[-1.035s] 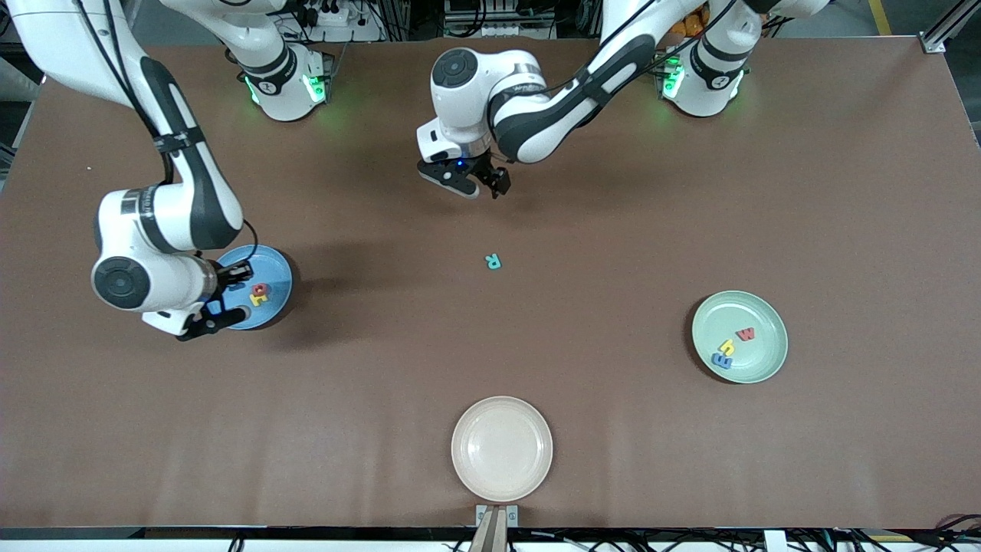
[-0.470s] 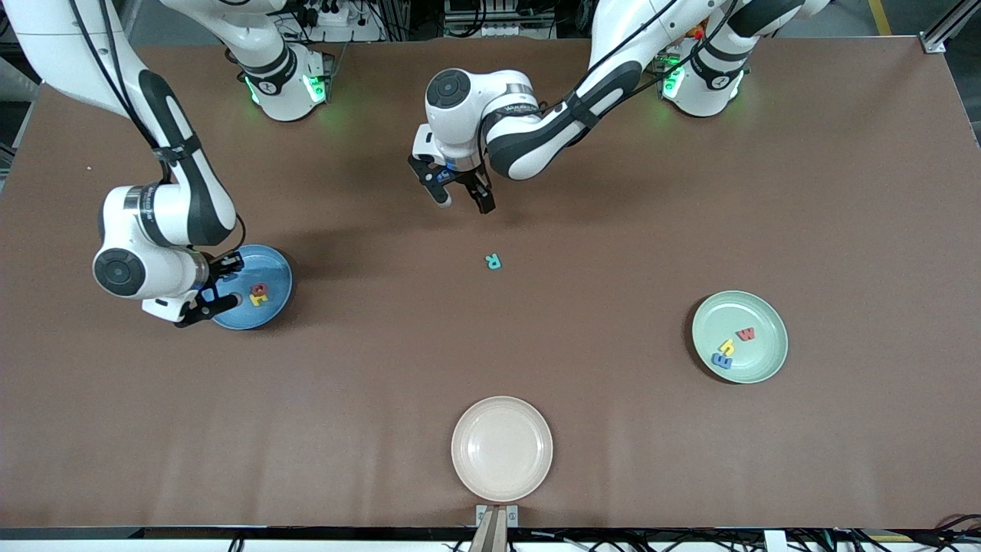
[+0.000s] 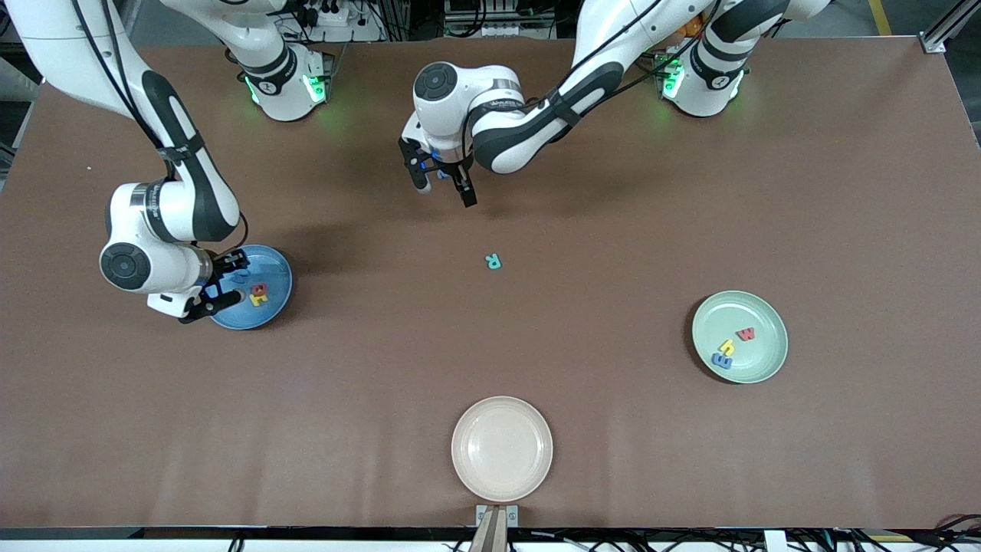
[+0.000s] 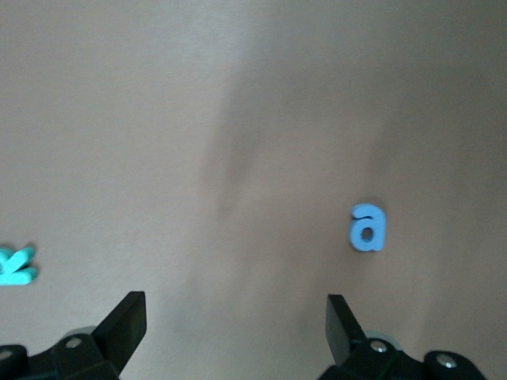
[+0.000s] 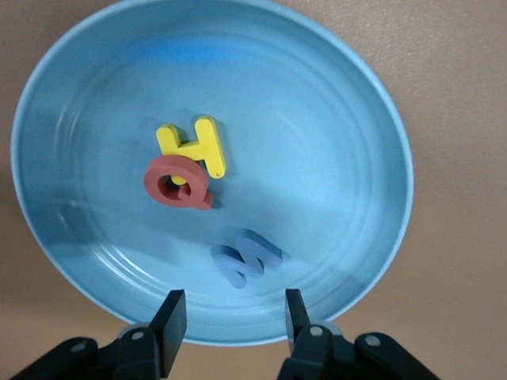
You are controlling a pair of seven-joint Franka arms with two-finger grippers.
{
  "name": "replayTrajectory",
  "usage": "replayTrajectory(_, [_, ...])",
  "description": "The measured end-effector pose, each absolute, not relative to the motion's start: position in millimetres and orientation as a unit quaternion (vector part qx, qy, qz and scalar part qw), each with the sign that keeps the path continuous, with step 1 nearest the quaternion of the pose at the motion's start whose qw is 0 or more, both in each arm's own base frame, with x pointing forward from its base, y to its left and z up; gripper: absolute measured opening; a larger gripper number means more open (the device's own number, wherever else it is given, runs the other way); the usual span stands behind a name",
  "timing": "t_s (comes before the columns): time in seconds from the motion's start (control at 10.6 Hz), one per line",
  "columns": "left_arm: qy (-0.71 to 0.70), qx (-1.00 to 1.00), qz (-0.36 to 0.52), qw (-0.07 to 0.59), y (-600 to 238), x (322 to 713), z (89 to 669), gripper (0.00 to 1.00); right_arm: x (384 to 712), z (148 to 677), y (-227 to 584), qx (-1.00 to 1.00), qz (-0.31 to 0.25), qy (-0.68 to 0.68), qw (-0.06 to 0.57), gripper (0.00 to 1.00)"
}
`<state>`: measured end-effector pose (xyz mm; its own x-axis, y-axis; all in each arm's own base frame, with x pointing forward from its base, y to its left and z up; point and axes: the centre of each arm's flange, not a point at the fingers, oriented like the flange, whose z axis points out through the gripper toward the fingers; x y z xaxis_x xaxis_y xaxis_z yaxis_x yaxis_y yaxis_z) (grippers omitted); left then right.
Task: Sort uppercase to blue plate, lowercase to green plate
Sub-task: 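Release the M on the blue plate while the left gripper lowers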
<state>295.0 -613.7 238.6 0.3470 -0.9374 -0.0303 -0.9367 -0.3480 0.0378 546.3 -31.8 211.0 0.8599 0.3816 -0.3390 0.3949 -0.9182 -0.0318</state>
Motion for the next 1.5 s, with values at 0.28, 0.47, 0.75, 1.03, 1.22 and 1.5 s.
replayTrajectory(0.28, [-0.583,0.812,-0.012,0.000,-627.2,279.4,216.1,1.00,550.1,228.6,-32.8,0.967,-0.157,0.200,0.023,0.60])
replayTrajectory(0.47, [-0.588,0.809,-0.013,0.004,-639.0,270.5,206.2,1.00,555.7,247.1,-33.4,0.969,-0.145,0.197,0.027,0.67])
replayTrajectory(0.75, [-0.596,0.803,-0.015,0.008,-646.9,263.2,200.9,1.00,575.5,290.3,-35.2,0.972,-0.136,0.186,0.033,0.69])
replayTrajectory(1.03, [-0.598,0.801,-0.014,0.008,-648.3,261.9,201.9,1.00,595.8,336.3,-28.2,0.975,-0.131,0.174,0.040,0.69])
replayTrajectory(1.22, [-0.603,0.797,-0.014,0.008,-651.3,254.1,201.6,1.00,600.9,356.6,-17.1,0.977,-0.141,0.156,0.043,0.69])
replayTrajectory(1.5, [-0.603,0.797,-0.017,0.008,-653.3,247.1,198.0,1.00,608.0,384.8,-6.9,0.978,-0.145,0.142,0.047,0.71])
